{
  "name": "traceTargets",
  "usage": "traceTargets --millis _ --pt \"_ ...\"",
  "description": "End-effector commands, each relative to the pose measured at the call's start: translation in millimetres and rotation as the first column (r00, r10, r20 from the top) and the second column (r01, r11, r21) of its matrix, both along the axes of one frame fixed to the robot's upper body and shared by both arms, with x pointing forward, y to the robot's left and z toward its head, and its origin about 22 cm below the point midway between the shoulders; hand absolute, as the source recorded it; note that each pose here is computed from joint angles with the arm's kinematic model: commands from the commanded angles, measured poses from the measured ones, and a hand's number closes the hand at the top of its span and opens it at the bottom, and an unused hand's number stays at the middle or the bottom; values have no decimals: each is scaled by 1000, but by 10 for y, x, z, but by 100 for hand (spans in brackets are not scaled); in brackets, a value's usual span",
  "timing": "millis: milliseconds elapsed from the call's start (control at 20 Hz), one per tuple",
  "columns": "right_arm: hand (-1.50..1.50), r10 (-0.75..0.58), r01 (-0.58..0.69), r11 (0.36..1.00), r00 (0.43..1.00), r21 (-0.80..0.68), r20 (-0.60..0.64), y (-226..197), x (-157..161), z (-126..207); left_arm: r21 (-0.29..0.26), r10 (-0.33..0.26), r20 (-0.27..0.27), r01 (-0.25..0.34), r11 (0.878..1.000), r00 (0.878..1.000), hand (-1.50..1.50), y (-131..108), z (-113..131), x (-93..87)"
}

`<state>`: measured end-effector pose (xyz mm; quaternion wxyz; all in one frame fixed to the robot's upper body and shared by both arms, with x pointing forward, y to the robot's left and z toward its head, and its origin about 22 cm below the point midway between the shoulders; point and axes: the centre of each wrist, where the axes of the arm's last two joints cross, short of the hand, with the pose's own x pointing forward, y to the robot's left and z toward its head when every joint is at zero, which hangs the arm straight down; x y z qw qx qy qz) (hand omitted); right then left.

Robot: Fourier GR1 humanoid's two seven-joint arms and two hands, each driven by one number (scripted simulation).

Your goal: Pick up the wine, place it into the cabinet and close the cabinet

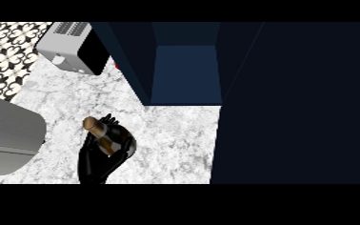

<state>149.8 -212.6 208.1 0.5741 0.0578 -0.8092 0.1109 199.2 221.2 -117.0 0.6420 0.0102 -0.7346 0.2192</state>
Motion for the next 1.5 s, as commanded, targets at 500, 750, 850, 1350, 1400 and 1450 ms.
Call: traceTargets --millis 500,750,850,1350,1400,1450 --pt "-150 50 -51 998 998 36 34 -75 -99 127 136 -300 -5 297 945 954 150 789 175 207" --pt "-150 63 -65 997 998 41 31 -76 -139 -19 205 -324 40 310 928 945 150 979 172 283" --pt "-150 49 -49 999 999 23 11 -78 -271 115 249 -322 66 297 922 944 150 1039 262 151" --pt "-150 22 -23 999 999 36 30 -120 -146 85 254 -350 224 292 922 910 150 863 878 290" --pt "-150 43 -45 997 998 59 38 -9 -137 151 253 -352 223 294 922 909 150 759 875 203" --pt "-150 40 -41 998 999 53 18 -107 -73 -4 239 -335 225 282 929 915 150 545 904 244"
